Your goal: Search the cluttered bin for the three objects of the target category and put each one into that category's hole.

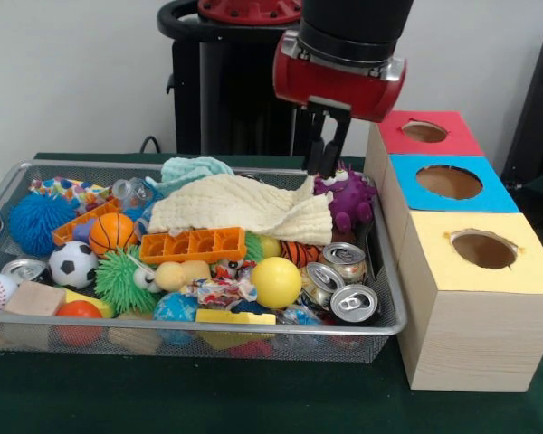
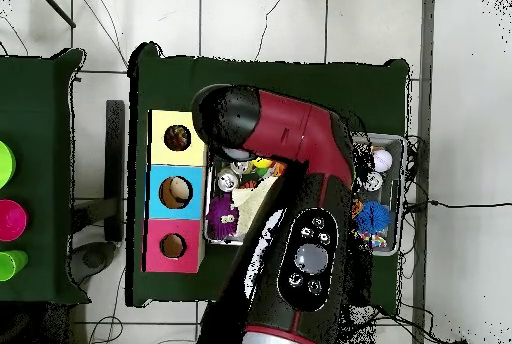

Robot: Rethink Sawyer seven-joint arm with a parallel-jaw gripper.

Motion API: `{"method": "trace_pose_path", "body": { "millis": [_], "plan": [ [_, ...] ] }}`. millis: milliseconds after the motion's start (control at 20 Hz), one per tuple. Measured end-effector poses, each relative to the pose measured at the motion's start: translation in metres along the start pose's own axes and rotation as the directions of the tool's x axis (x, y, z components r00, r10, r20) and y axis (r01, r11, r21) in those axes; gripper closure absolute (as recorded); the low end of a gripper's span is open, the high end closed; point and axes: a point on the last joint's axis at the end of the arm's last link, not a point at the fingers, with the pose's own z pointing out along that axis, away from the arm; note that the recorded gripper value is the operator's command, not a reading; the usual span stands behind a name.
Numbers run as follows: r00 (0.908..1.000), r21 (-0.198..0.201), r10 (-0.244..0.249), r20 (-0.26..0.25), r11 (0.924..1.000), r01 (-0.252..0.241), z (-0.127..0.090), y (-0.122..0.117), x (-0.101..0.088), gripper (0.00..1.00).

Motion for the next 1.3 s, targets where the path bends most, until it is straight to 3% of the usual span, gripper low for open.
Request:
{"method": "trace_pose_path", "body": {
  "millis": [250, 300, 900, 1300],
  "plan": [
    [0.9983, 0.012, -0.016, 0.057, 0.9998, 0.015, 0.006, -0.005, -0.008, 1.0],
    [0.9967, 0.009, -0.025, 0.077, 0.9997, 0.025, 0.009, -0.003, -0.011, 0.0],
    [0.9944, 0.009, -0.04, 0.097, 0.9992, 0.039, 0.018, -0.007, -0.015, 0.0],
    [0.9918, 0.008, -0.027, 0.125, 0.9996, 0.026, 0.038, -0.018, -0.013, 0.0]
  ]
}}
